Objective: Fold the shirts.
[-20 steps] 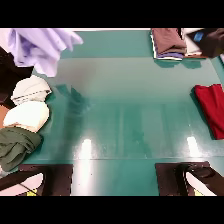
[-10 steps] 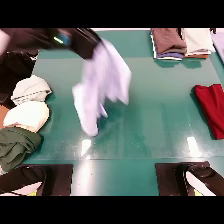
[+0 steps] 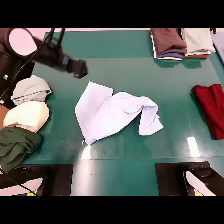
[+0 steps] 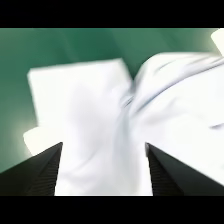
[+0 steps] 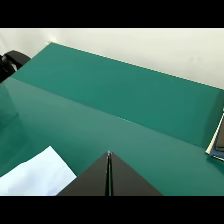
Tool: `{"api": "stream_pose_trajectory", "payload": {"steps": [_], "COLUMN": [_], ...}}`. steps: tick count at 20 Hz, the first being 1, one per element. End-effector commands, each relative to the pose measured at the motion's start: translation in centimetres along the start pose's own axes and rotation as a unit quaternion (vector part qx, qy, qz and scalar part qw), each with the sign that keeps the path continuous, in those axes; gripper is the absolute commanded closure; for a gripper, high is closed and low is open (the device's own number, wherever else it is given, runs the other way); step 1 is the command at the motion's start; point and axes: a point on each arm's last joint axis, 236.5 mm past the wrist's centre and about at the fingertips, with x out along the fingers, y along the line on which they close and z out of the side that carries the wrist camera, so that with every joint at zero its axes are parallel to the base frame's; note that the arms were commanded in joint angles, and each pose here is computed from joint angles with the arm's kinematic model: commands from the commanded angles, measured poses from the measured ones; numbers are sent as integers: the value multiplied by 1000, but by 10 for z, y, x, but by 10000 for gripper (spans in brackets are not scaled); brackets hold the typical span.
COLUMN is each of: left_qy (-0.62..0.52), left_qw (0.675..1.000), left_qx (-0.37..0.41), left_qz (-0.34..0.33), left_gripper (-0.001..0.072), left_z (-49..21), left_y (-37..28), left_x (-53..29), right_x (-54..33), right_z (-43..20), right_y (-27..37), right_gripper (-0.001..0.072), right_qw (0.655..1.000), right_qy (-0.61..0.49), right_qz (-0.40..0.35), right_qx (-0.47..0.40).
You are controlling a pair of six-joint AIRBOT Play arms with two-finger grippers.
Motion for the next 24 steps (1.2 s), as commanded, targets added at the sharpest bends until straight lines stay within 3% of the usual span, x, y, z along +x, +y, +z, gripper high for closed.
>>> {"api": "stream_pose_trajectory", "payload": {"steps": [1,7,11,14,16,18,19,24], "left_qy": [94,179,157,123,112,106,100,19], "left_qw": [990,962,941,938,937,938,940,970], "left_qx": [-107,-206,-294,-316,-320,-321,-316,-231], "left_qz": [17,-3,-49,-79,-81,-80,-79,-74], "left_gripper": [100,99,100,104,338,514,678,683], "left_z": [-77,-194,-218,-204,-199,-196,-192,-112], "left_y": [59,66,42,32,32,34,35,44], "left_x": [34,98,128,134,135,135,134,95], "right_x": [0,22,45,59,61,58,56,30], "right_z": [-2,-13,-25,-33,-38,-49,-57,-176], "right_y": [0,0,17,20,18,12,6,-59], "right_gripper": [693,693,693,693,693,693,693,693], "right_qw": [1000,999,997,996,995,993,991,955], "right_qy": [5,29,53,69,79,102,120,263], "right_qz": [1,13,46,56,54,49,42,-38], "right_qx": [0,7,5,8,22,27,31,134]}}
